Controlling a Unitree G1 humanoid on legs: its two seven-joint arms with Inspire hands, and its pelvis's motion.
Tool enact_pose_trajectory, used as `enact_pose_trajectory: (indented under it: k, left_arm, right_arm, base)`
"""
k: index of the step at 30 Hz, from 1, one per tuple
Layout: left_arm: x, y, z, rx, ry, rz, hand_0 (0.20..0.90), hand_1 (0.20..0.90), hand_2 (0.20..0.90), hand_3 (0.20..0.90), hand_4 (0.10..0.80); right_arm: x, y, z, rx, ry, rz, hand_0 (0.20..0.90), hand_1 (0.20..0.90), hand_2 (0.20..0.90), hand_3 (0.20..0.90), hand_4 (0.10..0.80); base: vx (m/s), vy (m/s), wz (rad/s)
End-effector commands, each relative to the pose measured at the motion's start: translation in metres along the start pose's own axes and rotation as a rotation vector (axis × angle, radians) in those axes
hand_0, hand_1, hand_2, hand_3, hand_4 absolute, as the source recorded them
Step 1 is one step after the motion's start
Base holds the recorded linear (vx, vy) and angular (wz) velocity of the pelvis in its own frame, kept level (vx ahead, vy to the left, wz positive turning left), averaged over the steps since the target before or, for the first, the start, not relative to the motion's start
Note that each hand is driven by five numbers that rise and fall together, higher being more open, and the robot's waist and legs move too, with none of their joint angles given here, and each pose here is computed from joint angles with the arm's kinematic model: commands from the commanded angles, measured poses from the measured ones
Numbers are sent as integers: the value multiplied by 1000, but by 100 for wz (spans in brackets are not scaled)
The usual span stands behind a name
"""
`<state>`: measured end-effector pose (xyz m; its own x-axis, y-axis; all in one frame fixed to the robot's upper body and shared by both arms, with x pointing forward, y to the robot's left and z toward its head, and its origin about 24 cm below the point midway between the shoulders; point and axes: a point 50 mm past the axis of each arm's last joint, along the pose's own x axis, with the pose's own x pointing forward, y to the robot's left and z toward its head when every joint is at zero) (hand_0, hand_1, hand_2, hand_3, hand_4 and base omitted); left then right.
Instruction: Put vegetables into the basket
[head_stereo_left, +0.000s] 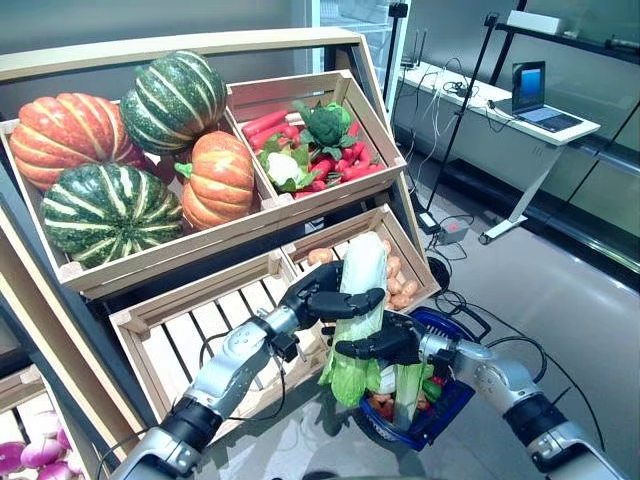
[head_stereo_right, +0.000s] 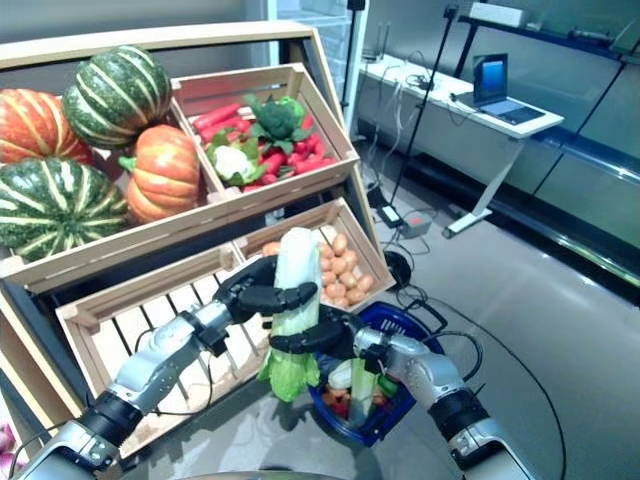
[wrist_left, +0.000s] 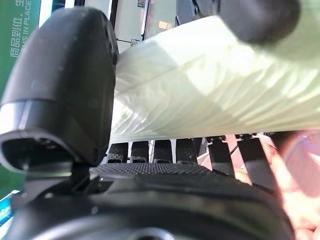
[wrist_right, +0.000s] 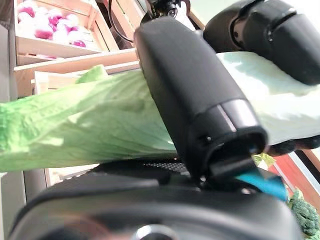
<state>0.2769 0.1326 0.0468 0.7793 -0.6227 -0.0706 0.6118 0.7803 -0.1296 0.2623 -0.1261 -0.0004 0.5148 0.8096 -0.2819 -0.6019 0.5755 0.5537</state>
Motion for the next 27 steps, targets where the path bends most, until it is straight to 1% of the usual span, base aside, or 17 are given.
enact_pose_trajectory:
  k: [1,8,13,14,15,19,21,22,25,27]
  left_arm:
    - [39,-32,65,-51,-325,-194,300,300,300,300,400]
    - [39,-33,64,-28,-314,-208,300,300,300,300,400]
    - [37,-27,62,1,-289,-183,300,300,300,300,400]
    - [36,-25,61,1,-272,-171,811,811,811,811,740]
    - [35,-21,58,2,-251,-152,900,900,900,900,800]
    - [30,-11,52,58,-208,-108,900,900,900,900,800]
    - [20,3,47,117,-176,-47,900,900,900,900,800]
    - [20,4,47,120,-175,-43,900,900,900,900,800]
    - [8,21,46,132,-160,45,900,900,900,900,800]
    - [5,25,45,133,-159,72,900,900,900,900,800]
  right_arm:
    - [40,45,55,110,-308,257,300,300,300,300,400]
    - [41,43,54,168,-361,228,300,300,300,300,400]
    - [36,38,54,165,-379,193,300,300,300,300,400]
    - [34,36,53,168,-381,179,300,300,300,300,400]
    - [32,33,51,179,-386,166,300,300,300,300,400]
    - [25,25,45,224,-393,133,300,300,300,300,400]
    - [13,14,29,273,-394,77,300,300,300,300,400]
    - [12,14,29,276,-394,72,300,300,300,300,400]
    - [-7,-3,9,335,-403,-23,300,300,300,300,400]
    - [-12,-8,3,353,-408,-53,300,300,300,300,400]
  base:
    - [0,0,0]
    - [0,0,0]
    - [0,0,0]
    - [0,0,0]
    - [0,0,0]
    - [6,8,-1]
    - [26,34,-1]
    - [11,19,-4]
    - [-8,16,-5]
    - [-6,4,-5]
